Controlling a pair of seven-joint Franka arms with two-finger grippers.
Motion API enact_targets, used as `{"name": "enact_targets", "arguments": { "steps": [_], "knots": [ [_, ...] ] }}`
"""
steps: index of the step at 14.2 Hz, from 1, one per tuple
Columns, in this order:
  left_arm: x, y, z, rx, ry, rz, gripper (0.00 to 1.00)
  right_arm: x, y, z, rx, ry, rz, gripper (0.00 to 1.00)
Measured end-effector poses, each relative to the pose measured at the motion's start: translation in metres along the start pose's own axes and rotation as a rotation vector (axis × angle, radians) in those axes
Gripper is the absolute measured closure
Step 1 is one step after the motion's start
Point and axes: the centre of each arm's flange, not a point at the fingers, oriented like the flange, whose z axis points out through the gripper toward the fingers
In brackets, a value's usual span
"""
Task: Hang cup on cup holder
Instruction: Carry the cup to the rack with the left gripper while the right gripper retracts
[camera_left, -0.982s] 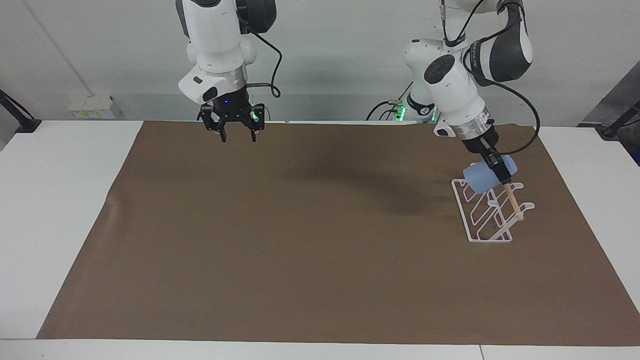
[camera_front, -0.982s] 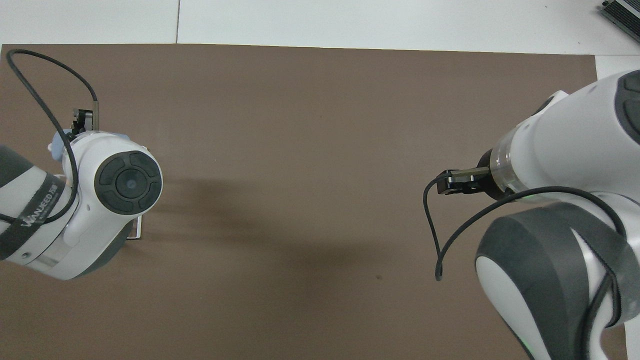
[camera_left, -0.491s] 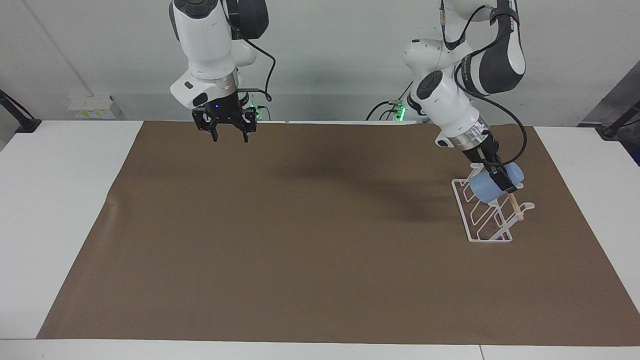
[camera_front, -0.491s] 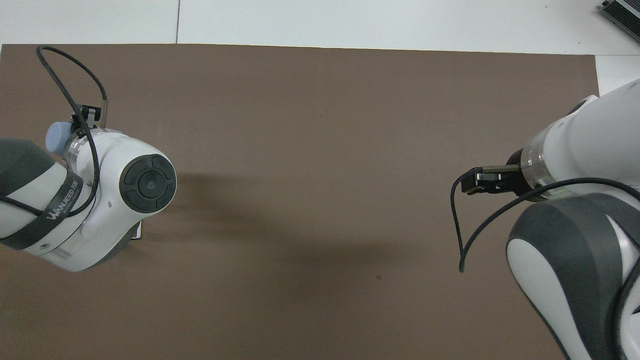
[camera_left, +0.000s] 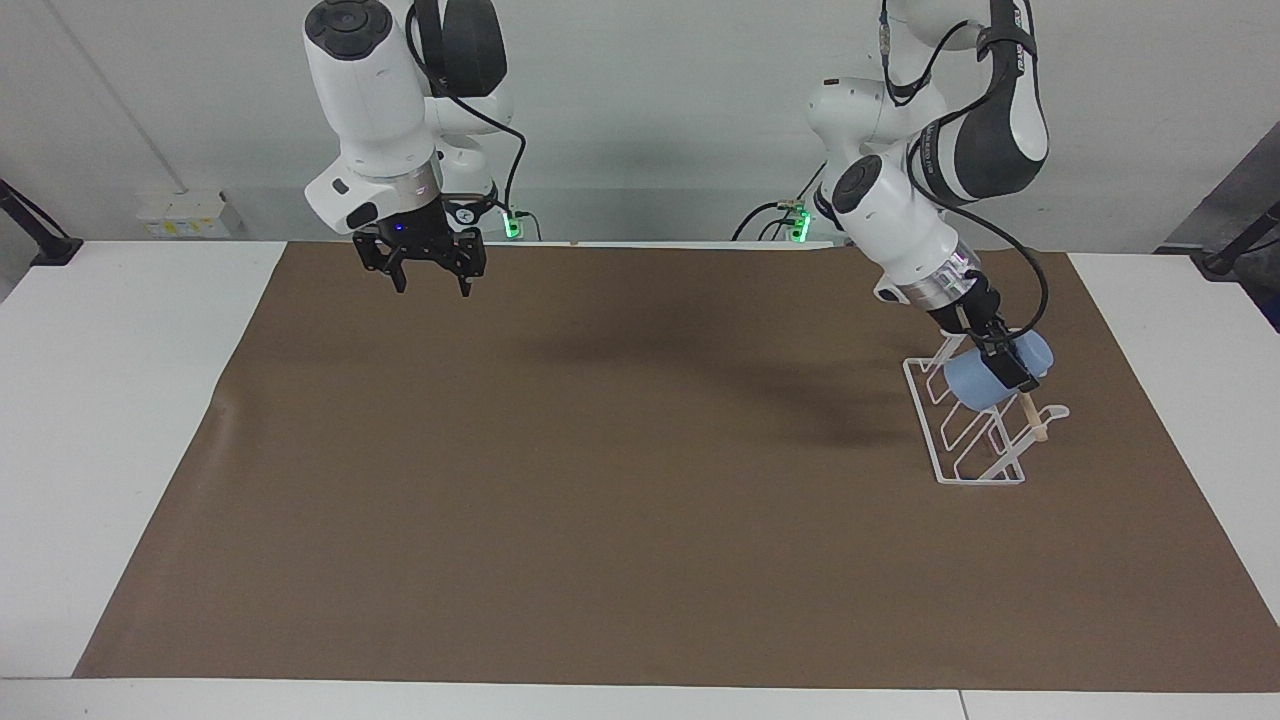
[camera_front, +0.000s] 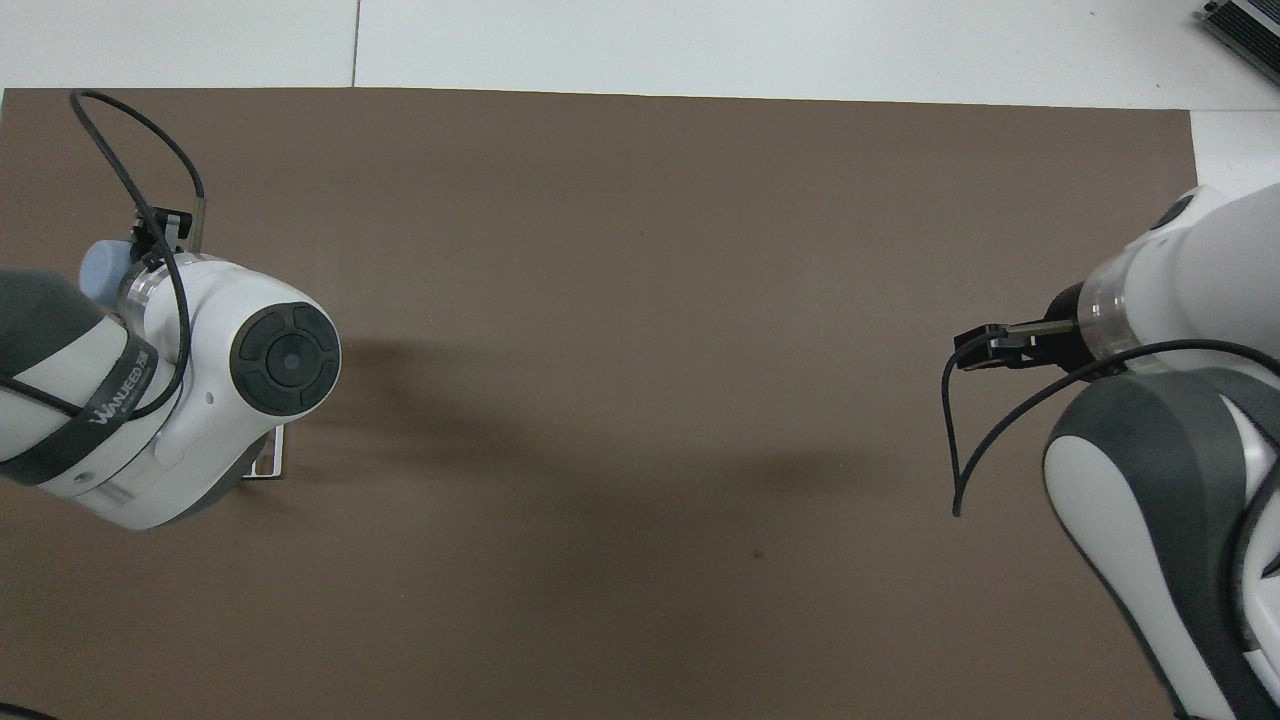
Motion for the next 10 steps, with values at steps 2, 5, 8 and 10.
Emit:
{"name": "enact_targets", "arguments": {
  "steps": [2,5,8,10],
  "knots": [
    [0.002,0.001,0.003,0.006,0.009,0.003,0.24,0.004,0.026,0.001,0.002,0.026,-0.003,0.13],
    [0.004,0.004,0.013,0.014,0.028,0.009,0.24,0.005,0.058,-0.004,0.003,0.034,-0.014,0.14],
    [0.003,0.005,0.015,0.017,0.027,0.01,0.24,0.007,0.074,-0.03,0.007,-0.018,-0.013,0.13],
    [0.004,0.006,0.015,0.024,0.017,0.02,0.24,0.01,0.083,-0.05,0.009,-0.031,-0.016,0.13]
  ]
}}
